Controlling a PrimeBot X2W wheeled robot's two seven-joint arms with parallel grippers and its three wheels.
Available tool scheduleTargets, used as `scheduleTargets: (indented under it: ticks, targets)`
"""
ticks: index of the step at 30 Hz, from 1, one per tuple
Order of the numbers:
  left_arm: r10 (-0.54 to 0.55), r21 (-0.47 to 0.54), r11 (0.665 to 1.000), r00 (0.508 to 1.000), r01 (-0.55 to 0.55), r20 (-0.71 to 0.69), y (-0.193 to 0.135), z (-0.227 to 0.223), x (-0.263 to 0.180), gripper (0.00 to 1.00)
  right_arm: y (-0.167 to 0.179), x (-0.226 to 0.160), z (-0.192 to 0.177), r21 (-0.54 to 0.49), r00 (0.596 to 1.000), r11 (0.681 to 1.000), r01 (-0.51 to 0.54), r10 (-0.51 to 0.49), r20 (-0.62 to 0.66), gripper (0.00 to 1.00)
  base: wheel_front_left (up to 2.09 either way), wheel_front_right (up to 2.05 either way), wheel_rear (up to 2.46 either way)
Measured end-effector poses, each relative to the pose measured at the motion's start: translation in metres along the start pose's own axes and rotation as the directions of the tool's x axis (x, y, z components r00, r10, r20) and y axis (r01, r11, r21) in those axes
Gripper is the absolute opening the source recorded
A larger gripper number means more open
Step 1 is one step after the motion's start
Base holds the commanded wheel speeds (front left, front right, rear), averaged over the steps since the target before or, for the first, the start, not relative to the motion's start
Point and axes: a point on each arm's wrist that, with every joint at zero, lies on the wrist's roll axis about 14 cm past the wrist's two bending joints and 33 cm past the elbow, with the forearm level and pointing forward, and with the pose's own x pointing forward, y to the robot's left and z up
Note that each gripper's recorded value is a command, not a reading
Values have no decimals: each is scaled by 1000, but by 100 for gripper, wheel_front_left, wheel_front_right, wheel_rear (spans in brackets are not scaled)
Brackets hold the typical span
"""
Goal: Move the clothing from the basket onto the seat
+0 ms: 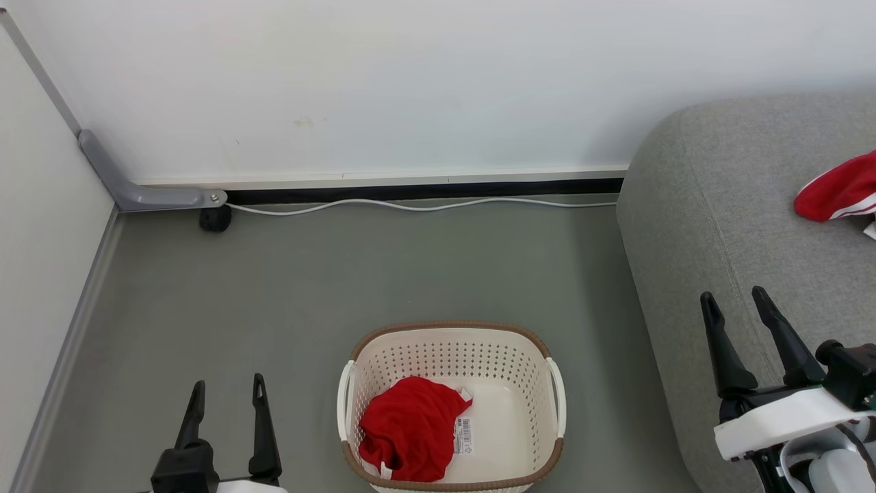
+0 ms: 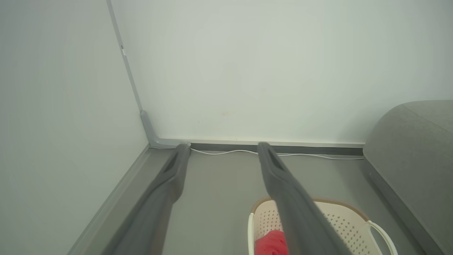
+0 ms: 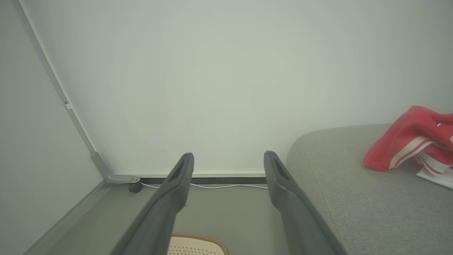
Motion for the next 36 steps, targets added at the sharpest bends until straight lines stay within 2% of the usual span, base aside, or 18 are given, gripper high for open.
scheduleTargets:
  ticks: [8, 17, 31, 36]
  targets:
    - [-17, -8, 1000, 1000, 17, -22, -10, -7, 1, 100, -5, 1, -6, 2, 1000, 1000, 12, -12, -15, 100, 0, 0, 0]
    - [-89, -7, 996, 991, 89, -100, -38, -31, 5, 100, -15, 16, -10, -8, 1000, 1000, 10, -10, -28, 100, 0, 0, 0]
    - [-223, -70, 975, 952, 213, -208, -104, -75, 62, 100, -36, 65, -27, -12, 999, 1000, -16, 16, -49, 100, 0, 0, 0]
    - [-309, -59, 950, 911, 305, -274, -137, -111, 90, 100, -48, 86, -42, -10, 997, 1000, -24, 23, -68, 100, 0, 0, 0]
